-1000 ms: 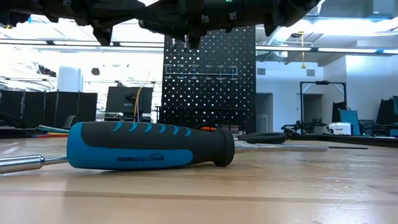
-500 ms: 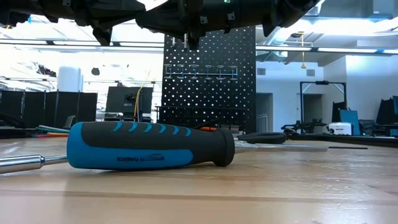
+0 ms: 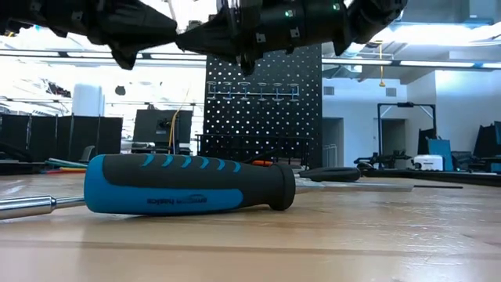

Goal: Hang tools onto peg board
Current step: Hang the blue screwdriver on the pegboard

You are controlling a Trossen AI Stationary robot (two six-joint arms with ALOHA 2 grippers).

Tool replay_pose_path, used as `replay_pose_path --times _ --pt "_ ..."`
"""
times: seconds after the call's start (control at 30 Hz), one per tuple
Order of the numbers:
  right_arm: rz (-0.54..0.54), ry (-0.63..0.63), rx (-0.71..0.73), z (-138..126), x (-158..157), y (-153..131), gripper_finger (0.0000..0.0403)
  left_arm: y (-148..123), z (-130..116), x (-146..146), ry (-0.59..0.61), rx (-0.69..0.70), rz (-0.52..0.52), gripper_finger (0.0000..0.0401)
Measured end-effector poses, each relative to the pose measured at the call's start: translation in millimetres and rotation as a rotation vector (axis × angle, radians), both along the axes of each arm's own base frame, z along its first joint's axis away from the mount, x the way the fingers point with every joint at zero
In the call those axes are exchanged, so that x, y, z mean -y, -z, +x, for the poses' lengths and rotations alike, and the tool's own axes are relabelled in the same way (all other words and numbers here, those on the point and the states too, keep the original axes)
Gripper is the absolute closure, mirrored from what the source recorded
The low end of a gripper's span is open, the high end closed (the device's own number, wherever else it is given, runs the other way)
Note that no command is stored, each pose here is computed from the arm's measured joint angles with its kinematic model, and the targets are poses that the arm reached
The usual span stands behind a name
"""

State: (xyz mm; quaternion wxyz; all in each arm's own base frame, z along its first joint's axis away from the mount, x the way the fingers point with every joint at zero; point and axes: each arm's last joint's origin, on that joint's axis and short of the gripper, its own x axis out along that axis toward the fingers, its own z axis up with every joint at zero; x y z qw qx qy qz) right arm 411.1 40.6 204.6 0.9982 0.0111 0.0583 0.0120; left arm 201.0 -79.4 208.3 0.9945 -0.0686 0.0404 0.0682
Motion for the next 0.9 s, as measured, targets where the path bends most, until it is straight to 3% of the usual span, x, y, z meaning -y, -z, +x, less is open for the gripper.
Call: replay_pose_path --times 0.27,0.47,0.6,0.9 --pt "0.051 0.15 0.12 -38.0 24.7 -12.3 0.0401 12.4 -4.2 4.9 0.025 -0.11 -0.012 0.0293" --pt "0.021 0.309 0.298 -64.1 55.7 -71.6 0.0402 18.6 -6.8 5.7 0.005 -0.161 -0.041 0.0292" --pt "0.009 0.432 0.343 -76.6 89.8 -102.1 0.0402 18.5 -6.9 5.5 -0.007 -0.16 -0.032 0.0292" --pt "0.017 0.611 0.281 -69.0 152.6 -130.8 0.0402 19.1 -7.1 5.4 -0.008 -0.167 -0.026 0.0292"
